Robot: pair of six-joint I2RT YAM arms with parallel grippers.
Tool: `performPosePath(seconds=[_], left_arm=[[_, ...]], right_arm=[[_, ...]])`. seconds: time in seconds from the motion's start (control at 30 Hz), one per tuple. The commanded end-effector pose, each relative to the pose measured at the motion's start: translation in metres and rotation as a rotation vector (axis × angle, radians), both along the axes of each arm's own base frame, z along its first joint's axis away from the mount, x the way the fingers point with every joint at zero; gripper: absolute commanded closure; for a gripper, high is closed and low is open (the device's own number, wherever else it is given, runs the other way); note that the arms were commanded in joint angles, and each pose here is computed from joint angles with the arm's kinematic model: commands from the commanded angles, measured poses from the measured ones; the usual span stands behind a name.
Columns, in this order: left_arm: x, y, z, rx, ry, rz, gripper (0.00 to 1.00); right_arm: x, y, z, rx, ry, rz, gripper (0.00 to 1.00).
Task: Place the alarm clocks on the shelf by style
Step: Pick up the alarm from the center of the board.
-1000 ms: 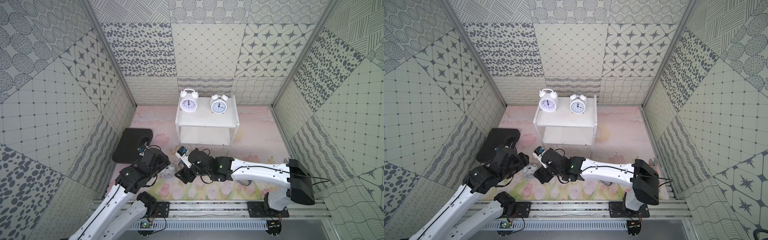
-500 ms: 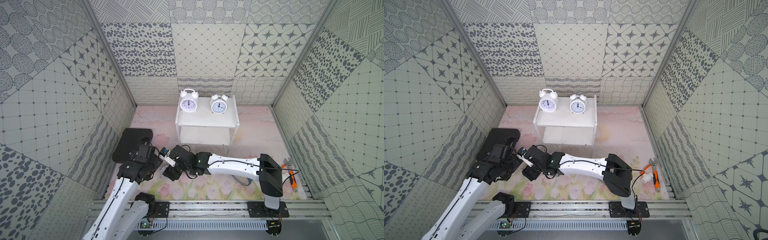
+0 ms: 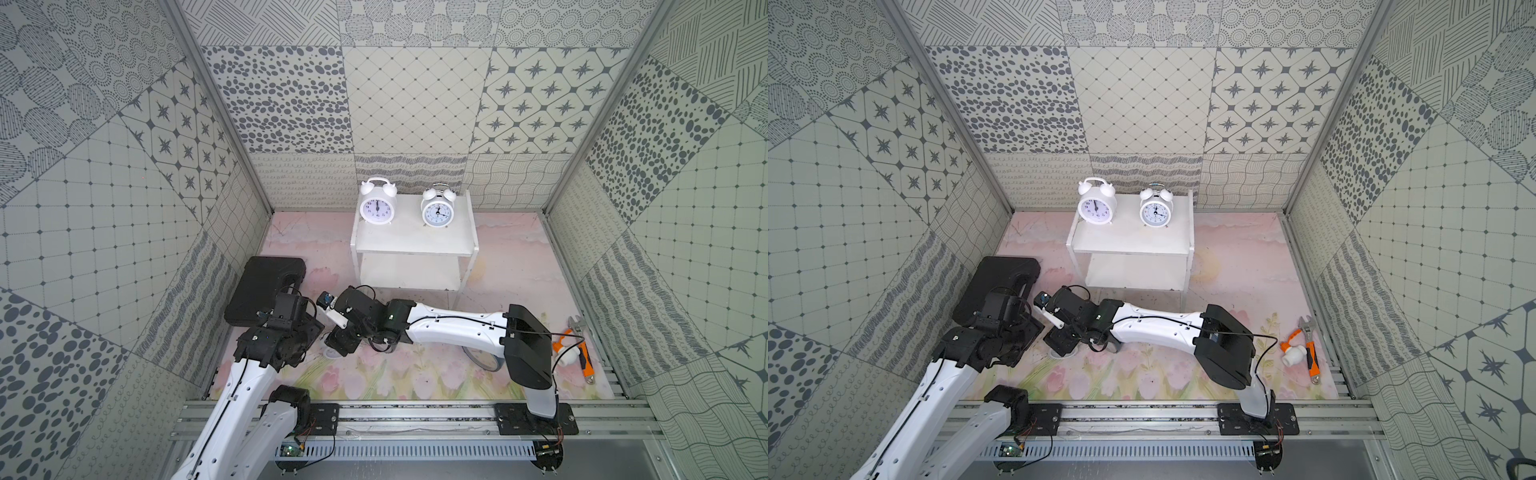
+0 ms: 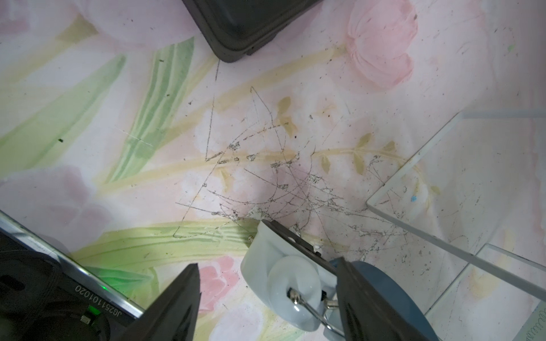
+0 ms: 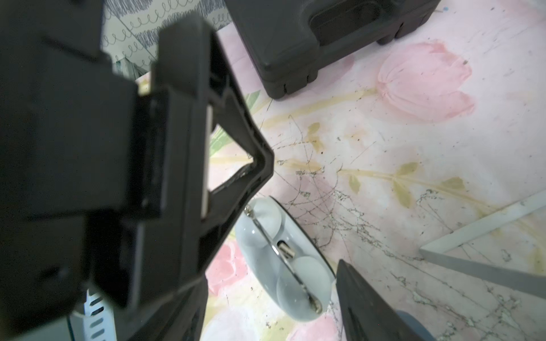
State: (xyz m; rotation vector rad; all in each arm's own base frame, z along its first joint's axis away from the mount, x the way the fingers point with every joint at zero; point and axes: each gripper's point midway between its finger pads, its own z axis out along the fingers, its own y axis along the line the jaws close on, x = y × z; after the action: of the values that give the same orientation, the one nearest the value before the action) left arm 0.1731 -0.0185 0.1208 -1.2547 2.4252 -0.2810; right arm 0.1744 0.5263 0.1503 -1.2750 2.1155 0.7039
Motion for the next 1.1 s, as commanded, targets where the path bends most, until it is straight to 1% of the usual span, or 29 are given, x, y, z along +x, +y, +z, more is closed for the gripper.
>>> performPosePath(seconds=[0.0, 0.1, 0.3, 0.5, 0.63, 1.07], left_arm=[[-0.005, -0.001, -0.005, -0.013, 0.021, -0.005, 0.24], [-0.005, -0.001, -0.005, -0.011, 0.019, -0.007, 0.24], [-0.005, 0.0, -0.007, -0.007, 0.023, -0.011, 0.24], [-0.006, -0.001, -0.009, -0.015, 0.025, -0.009, 0.24], [-0.007, 0.001, -0.009, -0.007, 0.023, -0.009, 0.24], [-0.008, -0.001, -0.012, -0.02, 0.02, -0.011, 0.24]], right_arm=[[0.006, 0.008, 0.0, 0.006, -0.017, 0.006, 0.27], [0.007, 0.009, -0.005, -0.002, -0.007, 0.008, 0.31], [0.002, 0.005, -0.01, -0.009, 0.01, 0.022, 0.44], [0.0, 0.003, -0.013, -0.019, 0.025, 0.027, 0.52], [-0.002, 0.001, -0.016, -0.025, 0.034, 0.03, 0.62], [-0.008, -0.004, -0.023, -0.043, 0.062, 0.038, 0.75]])
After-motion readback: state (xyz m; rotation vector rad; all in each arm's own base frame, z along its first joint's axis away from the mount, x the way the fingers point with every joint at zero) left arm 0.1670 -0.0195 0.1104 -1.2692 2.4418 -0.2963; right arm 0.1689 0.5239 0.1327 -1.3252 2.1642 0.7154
